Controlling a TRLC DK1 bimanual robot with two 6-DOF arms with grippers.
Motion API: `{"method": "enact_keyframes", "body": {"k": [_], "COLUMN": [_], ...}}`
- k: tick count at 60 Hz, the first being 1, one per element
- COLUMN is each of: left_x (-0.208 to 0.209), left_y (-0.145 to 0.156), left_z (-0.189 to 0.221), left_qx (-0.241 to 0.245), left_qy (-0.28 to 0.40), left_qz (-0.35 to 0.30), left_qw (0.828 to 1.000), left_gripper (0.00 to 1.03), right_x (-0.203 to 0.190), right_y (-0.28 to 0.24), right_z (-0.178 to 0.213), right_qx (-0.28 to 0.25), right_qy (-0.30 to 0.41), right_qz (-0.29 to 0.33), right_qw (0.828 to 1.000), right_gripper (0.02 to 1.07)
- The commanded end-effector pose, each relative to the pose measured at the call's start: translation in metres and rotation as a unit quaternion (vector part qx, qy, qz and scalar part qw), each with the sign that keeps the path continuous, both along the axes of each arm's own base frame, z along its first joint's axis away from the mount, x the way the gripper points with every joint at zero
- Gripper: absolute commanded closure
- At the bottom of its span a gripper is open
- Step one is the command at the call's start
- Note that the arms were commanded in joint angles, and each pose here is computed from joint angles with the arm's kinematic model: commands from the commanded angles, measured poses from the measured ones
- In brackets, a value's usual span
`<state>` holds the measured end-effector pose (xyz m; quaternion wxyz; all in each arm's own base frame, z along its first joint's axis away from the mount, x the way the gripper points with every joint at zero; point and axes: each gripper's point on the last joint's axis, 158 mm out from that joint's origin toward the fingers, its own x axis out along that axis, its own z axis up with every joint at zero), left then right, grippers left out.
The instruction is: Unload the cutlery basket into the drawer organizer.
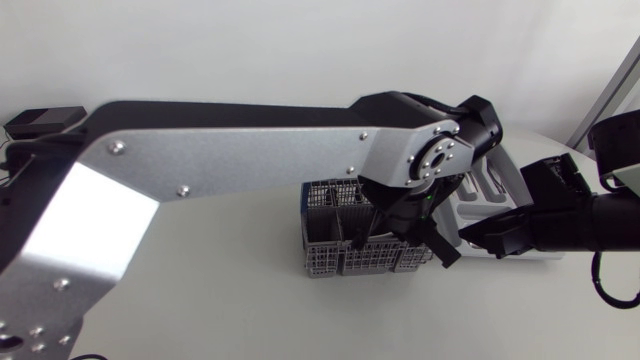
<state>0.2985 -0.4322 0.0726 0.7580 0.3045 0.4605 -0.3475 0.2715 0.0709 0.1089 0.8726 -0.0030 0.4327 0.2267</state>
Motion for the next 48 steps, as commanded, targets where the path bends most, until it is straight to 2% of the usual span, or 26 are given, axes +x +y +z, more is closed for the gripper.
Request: {"method": "enact_keyframes", "body": {"k": [1, 31, 42, 48], "left_x": [0.002, -0.005, -0.007, -0.01], "left_y": [0.009, 0.023, 0.025, 0.028], "left_z": [0.006, 0.062, 0.07, 0.081], "left_qx": [-0.008, -0.059, -0.067, -0.075], "left_qy": [0.003, -0.037, -0.05, -0.06], "left_qz": [0.016, 0.003, -0.001, -0.006], "left_qw": [1.0, 0.998, 0.997, 0.995], "left_gripper": [0.97, 0.97, 0.97, 0.97], "right_x": [-0.008, -0.013, -0.014, -0.013], "right_y": [0.001, 0.004, 0.003, 0.0], "right_z": [-0.011, -0.004, -0.003, 0.005], "right_qx": [0.0, -0.014, -0.017, -0.028], "right_qy": [0.009, -0.049, -0.06, -0.093], "right_qz": [0.009, 0.029, 0.029, 0.035], "right_qw": [1.0, 0.998, 0.998, 0.995], "right_gripper": [0.56, 0.56, 0.56, 0.56]}}
